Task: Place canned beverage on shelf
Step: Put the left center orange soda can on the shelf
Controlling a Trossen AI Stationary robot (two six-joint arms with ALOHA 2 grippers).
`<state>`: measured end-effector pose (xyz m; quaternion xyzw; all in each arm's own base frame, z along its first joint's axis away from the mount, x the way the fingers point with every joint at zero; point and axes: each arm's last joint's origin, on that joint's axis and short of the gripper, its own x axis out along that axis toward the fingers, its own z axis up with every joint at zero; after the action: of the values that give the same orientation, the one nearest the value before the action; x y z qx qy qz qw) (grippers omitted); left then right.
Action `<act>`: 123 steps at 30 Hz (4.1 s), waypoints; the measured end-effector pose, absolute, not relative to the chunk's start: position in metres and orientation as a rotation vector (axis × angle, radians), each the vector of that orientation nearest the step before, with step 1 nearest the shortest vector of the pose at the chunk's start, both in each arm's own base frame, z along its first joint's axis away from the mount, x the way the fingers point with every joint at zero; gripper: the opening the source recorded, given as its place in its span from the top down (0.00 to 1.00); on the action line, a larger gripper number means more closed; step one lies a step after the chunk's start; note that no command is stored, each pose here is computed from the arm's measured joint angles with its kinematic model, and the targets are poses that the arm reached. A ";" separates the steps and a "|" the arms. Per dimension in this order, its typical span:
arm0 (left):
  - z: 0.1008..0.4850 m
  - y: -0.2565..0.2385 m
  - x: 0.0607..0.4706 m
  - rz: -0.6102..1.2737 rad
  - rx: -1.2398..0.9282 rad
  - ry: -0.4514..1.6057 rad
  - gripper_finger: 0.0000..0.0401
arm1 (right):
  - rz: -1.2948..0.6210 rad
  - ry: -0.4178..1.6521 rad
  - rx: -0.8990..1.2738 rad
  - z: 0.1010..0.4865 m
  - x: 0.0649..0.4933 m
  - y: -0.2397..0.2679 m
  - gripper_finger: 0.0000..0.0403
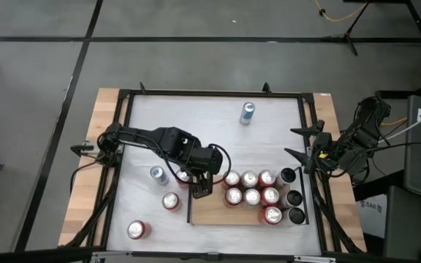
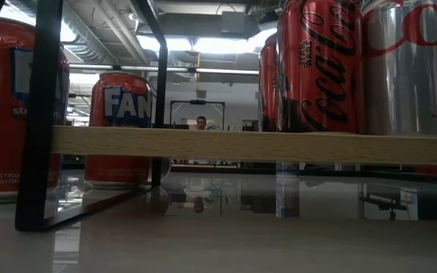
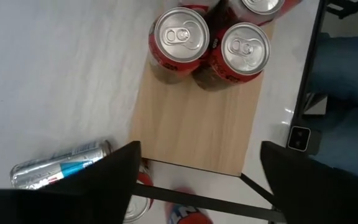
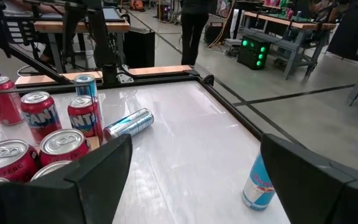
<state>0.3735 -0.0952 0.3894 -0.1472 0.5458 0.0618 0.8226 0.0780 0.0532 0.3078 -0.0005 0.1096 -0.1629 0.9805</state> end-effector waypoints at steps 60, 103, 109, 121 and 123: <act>0.270 -0.198 0.307 0.853 -0.613 1.500 0.00 | -0.272 0.249 0.012 0.307 0.078 0.055 0.14; 0.264 -0.199 0.311 0.982 -0.717 1.304 0.00 | -0.275 0.248 0.011 0.307 0.078 0.055 0.14; 0.259 -0.196 0.315 1.024 -0.750 1.283 0.00 | -0.275 0.248 0.011 0.307 0.078 0.055 0.14; 0.252 -0.198 0.312 1.029 -0.743 1.273 0.00 | -0.276 0.248 0.011 0.307 0.078 0.055 0.14; 0.251 -0.198 0.312 1.027 -0.739 1.275 0.00 | -0.275 0.248 0.010 0.307 0.078 0.055 0.14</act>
<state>0.3124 -0.1977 0.2514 -0.3219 0.5553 0.4472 0.6229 0.0783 0.0547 0.3070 0.0049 0.1232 -0.1368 0.9829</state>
